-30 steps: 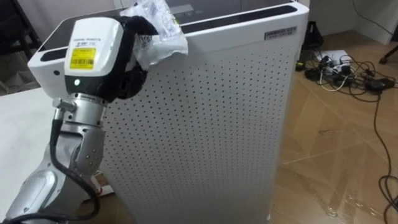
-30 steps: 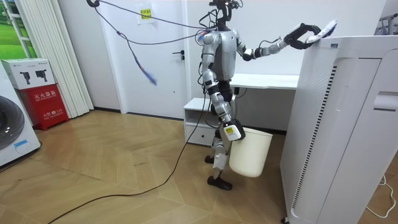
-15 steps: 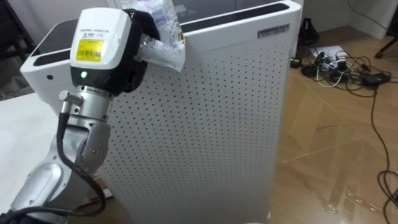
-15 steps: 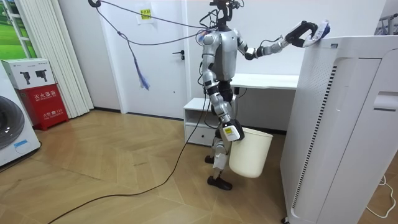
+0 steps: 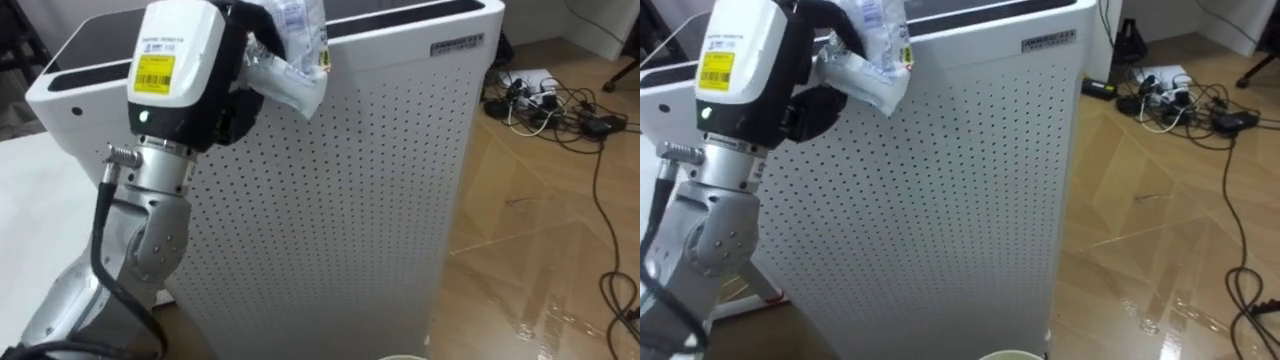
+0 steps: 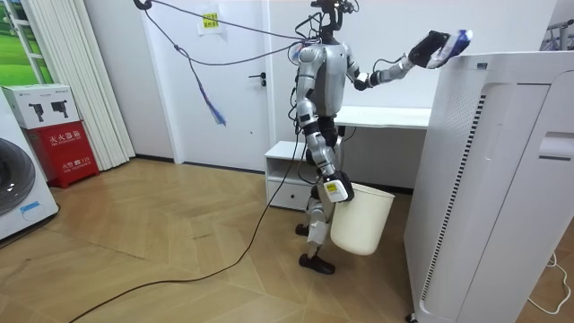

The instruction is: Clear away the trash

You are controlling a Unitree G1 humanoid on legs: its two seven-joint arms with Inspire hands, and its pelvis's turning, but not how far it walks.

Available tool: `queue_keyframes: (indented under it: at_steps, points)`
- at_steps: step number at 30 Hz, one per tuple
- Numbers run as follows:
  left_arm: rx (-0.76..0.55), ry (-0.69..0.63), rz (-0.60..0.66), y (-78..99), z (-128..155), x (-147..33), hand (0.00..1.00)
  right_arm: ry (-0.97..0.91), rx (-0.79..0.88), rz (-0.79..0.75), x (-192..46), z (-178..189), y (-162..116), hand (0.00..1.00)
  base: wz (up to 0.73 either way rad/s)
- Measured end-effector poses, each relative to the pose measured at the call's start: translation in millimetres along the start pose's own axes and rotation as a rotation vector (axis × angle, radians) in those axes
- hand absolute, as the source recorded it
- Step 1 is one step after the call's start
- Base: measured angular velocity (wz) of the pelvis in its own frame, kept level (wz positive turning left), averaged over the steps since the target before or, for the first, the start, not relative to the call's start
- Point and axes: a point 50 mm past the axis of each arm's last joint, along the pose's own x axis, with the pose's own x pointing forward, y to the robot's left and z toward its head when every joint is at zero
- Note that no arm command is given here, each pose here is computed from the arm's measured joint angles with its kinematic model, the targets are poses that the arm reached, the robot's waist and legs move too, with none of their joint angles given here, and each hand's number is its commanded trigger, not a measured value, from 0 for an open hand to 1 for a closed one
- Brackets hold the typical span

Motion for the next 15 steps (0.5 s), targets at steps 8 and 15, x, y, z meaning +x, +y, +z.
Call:
queue_keyframes:
  at_steps: [8,15]
  points:
    - [-0.163,-0.196,-0.008,2.3,49.8,3.3,1.00,0.008,-0.048,0.049,5.3,4.4,13.3,1.00,0.00]
    - [-0.208,-0.197,-0.135,-14.3,54.1,-14.5,1.00,0.000,-0.064,0.054,6.6,8.6,14.9,1.00,0.07]
